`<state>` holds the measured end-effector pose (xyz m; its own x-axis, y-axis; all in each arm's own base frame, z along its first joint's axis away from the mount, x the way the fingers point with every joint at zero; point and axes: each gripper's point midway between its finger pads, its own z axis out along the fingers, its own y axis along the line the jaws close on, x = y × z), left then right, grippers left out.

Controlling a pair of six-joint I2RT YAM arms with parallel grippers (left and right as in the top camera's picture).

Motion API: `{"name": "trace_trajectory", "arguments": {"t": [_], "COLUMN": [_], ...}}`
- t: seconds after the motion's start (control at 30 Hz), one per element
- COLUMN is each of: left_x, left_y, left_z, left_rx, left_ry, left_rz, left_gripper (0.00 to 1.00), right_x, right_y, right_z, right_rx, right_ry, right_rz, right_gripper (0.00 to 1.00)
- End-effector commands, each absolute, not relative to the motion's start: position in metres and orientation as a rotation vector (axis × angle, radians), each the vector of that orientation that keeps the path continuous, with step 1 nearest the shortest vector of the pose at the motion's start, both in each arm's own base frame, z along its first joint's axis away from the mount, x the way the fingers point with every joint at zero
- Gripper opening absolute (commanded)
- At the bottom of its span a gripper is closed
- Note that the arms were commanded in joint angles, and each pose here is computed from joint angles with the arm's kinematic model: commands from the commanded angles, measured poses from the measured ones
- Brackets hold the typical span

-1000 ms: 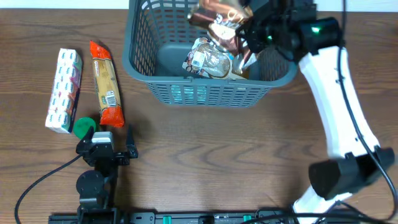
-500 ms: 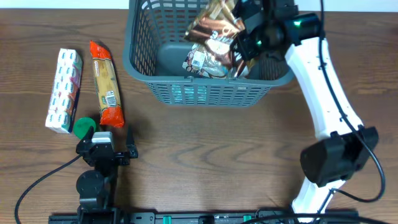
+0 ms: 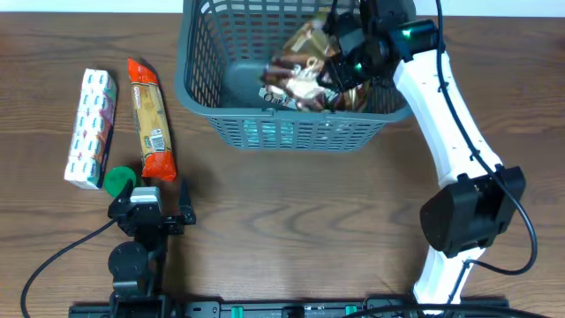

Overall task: Pack container
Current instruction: 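Lift the Nescafe bag into the basket and release it, then withdraw the right arm and reach the left gripper toward the pasta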

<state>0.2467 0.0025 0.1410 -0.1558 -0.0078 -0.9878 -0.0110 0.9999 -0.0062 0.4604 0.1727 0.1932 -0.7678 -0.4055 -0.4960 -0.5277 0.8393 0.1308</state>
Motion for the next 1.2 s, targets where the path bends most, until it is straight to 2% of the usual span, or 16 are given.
{"name": "trace_trajectory", "arguments": {"t": [0.0, 0.13, 0.33, 0.53, 0.57, 0.67, 0.87, 1.17], "left_x": [0.245, 0.245, 0.245, 0.245, 0.245, 0.245, 0.245, 0.245], "left_y": [0.001, 0.001, 0.001, 0.001, 0.001, 0.001, 0.001, 0.001], "left_z": [0.125, 0.125, 0.125, 0.125, 0.125, 0.125, 0.125, 0.125], "left_rx": [0.004, 0.004, 0.004, 0.004, 0.004, 0.005, 0.005, 0.004], "left_ry": [1.777, 1.777, 1.777, 1.777, 1.777, 1.777, 1.777, 1.777], "left_rz": [0.005, 0.005, 0.005, 0.005, 0.005, 0.005, 0.005, 0.005], "left_gripper": [0.99, 0.99, 0.99, 0.99, 0.99, 0.99, 0.99, 0.99], "right_x": [0.458, 0.456, 0.452, 0.433, 0.414, 0.373, 0.322, 0.288], "right_y": [0.178, 0.182, 0.172, 0.080, 0.046, -0.006, -0.060, -0.091], "right_z": [0.218, 0.236, 0.318, 0.417, 0.444, 0.481, 0.497, 0.460], "right_rx": [-0.682, -0.688, -0.549, -0.037, 0.100, 0.277, 0.506, 0.738], "right_ry": [2.503, 2.454, 2.254, 2.052, 1.980, 1.870, 1.798, 1.885], "right_rz": [0.387, 0.386, 0.340, 0.008, -0.095, -0.228, -0.338, -0.424], "right_gripper": [0.99, 0.99, 0.99, 0.99, 0.99, 0.99, 0.99, 0.99]}}
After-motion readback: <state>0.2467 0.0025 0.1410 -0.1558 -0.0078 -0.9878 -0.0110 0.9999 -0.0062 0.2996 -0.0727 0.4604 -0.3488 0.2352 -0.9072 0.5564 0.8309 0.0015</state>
